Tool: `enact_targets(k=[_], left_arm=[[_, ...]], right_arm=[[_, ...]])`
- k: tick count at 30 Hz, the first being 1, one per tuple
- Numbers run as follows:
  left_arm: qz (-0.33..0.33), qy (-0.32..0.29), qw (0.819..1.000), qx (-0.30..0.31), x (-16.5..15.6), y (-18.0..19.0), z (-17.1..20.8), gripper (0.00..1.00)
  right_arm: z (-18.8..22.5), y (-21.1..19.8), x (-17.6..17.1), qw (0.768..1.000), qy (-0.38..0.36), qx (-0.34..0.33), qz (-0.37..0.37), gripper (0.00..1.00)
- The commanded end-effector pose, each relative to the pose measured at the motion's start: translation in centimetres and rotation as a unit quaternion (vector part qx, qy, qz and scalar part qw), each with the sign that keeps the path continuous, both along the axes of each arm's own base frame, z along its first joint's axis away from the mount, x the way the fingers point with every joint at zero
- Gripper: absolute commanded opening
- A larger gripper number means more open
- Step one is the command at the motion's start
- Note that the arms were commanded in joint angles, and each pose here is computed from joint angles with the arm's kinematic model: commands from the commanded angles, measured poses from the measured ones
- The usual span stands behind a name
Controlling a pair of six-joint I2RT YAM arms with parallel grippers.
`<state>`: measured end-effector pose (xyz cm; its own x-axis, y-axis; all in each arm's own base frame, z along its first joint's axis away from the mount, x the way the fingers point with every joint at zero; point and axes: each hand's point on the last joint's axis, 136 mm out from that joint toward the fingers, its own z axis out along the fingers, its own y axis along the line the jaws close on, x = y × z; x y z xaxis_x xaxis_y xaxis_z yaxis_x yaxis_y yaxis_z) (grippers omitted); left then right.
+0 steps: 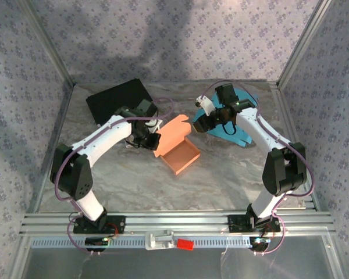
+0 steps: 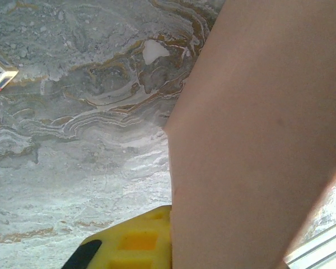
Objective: Fold the paper box
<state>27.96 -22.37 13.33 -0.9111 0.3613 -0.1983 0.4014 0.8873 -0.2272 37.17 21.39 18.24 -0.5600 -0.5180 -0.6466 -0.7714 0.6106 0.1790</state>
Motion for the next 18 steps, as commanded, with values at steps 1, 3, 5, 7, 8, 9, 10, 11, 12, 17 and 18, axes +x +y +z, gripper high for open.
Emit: enact_targets(k=[1, 3, 5, 7, 8, 9, 10, 11, 12, 17, 18], left_arm=[[-0.021, -0.009, 1.000, 0.010, 0.1, 0.0, 0.9, 0.03], [-0.036, -0.010, 0.999, 0.013, -0.1, 0.0, 1.0, 0.00], [-0.063, -0.009, 0.998, 0.018, -0.4, 0.0, 1.1, 0.00], [-0.109, -0.012, 0.994, 0.015, -0.9, -0.2, 1.3, 0.00], [-0.136, -0.017, 0.991, 0.012, -1.1, -0.3, 1.5, 0.00], [-0.155, -0.022, 0.988, 0.010, -1.2, -0.4, 1.6, 0.00], [-0.176, -0.030, 0.984, 0.009, -1.2, -0.5, 1.8, 0.00], [-0.195, -0.036, 0.980, 0.010, -1.2, -0.5, 1.9, 0.00], [-0.211, -0.040, 0.977, 0.012, -1.2, -0.5, 2.0, 0.00], [-0.289, -0.056, 0.956, 0.007, -1.2, -0.9, 2.4, 0.00], [-0.296, -0.060, 0.953, 0.001, -1.0, -1.0, 2.5, 0.00]], right_arm=[[2.3, 0.0, 0.0, 1.000, -0.028, 0.002, -0.001, 0.49], [2.5, -0.1, 0.0, 0.999, -0.034, 0.000, -0.003, 0.49], [2.6, -0.4, 0.0, 0.999, -0.040, -0.004, -0.005, 0.49], [2.7, -0.6, -0.3, 0.999, -0.045, -0.006, -0.005, 0.49], [2.9, -0.8, -0.5, 0.999, -0.051, -0.004, -0.004, 0.49], [3.0, -0.8, -0.8, 0.999, -0.054, -0.001, 0.000, 0.49], [3.2, -0.8, -1.2, 0.998, -0.057, 0.004, 0.007, 0.50], [3.4, -0.9, -1.6, 0.998, -0.061, 0.005, 0.015, 0.50], [3.5, -0.8, -1.9, 0.998, -0.064, 0.007, 0.022, 0.51], [3.4, -1.5, -3.3, 0.996, -0.074, -0.010, 0.046, 0.61], [3.2, -1.6, -3.5, 0.996, -0.073, -0.018, 0.052, 0.62]])
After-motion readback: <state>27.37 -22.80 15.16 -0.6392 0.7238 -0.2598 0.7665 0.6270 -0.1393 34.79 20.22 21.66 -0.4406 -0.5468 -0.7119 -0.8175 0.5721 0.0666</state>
